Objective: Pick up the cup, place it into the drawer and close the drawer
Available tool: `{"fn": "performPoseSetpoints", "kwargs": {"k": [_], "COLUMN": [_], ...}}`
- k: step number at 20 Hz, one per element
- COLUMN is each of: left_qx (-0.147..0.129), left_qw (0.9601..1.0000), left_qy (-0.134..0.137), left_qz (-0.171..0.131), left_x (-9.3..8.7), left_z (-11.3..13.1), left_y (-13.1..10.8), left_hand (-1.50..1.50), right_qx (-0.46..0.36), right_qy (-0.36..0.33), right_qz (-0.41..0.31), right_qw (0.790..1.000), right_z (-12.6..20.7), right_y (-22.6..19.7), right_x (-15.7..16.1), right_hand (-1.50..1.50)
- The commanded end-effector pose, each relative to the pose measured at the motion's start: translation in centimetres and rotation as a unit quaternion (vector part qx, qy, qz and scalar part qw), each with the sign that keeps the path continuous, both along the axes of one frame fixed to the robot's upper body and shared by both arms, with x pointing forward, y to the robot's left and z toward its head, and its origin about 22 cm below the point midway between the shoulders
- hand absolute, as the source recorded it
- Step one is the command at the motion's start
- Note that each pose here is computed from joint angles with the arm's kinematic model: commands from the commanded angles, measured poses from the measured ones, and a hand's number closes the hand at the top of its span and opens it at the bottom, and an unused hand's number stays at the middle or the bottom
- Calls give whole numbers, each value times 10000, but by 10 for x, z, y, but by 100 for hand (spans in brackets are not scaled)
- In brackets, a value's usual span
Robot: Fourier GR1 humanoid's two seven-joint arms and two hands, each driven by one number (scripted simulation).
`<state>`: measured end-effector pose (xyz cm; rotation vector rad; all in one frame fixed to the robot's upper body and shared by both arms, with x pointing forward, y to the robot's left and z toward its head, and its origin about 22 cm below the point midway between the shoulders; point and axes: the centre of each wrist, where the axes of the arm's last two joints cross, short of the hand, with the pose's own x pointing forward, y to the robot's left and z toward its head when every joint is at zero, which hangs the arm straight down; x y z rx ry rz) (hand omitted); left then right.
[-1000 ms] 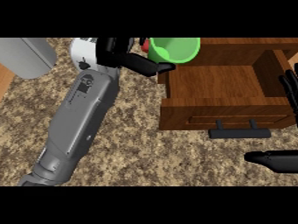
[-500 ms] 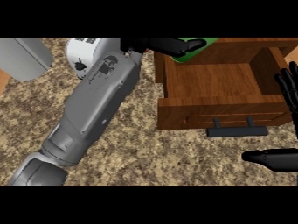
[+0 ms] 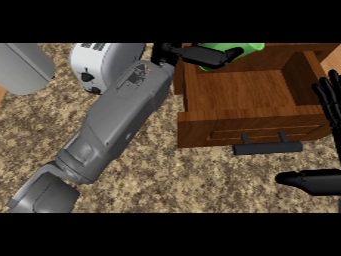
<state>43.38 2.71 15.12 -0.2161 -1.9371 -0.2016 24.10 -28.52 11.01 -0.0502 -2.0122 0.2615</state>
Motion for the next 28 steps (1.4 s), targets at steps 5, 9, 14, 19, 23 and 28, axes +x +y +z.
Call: {"fn": "performPoseSetpoints", "kwargs": {"k": [5, 9, 14, 19, 23, 28], "left_qx": [850, 1085, 1632, 1445, 1096, 549], "left_qw": [9958, 9931, 9854, 9884, 9936, 9978], "left_qy": [334, 445, 405, 272, -70, -284], "left_qz": [68, 36, 276, 367, 276, 225], "left_x": [-4, -9, -18, -21, -28, -29], "left_z": [-27, -32, -41, -40, -47, -11], "left_y": [-4, -10, -17, -21, -22, -39], "left_hand": [150, -150, -150, -150, -150, -150], "right_qx": [53, -19, -52, 80, 755, 341], "right_qy": [-6, -3, -75, -162, -95, -71], "right_qz": [22, 111, 174, 237, 786, 1112], "right_qw": [10000, 9999, 9998, 9996, 9940, 9932], "right_z": [6, 14, 11, 16, 9, 13], "right_y": [0, 1, 3, -5, 3, -6], "right_x": [6, 11, 11, 19, 19, -1], "right_hand": [-150, -150, -150, -150, -150, 150]}}
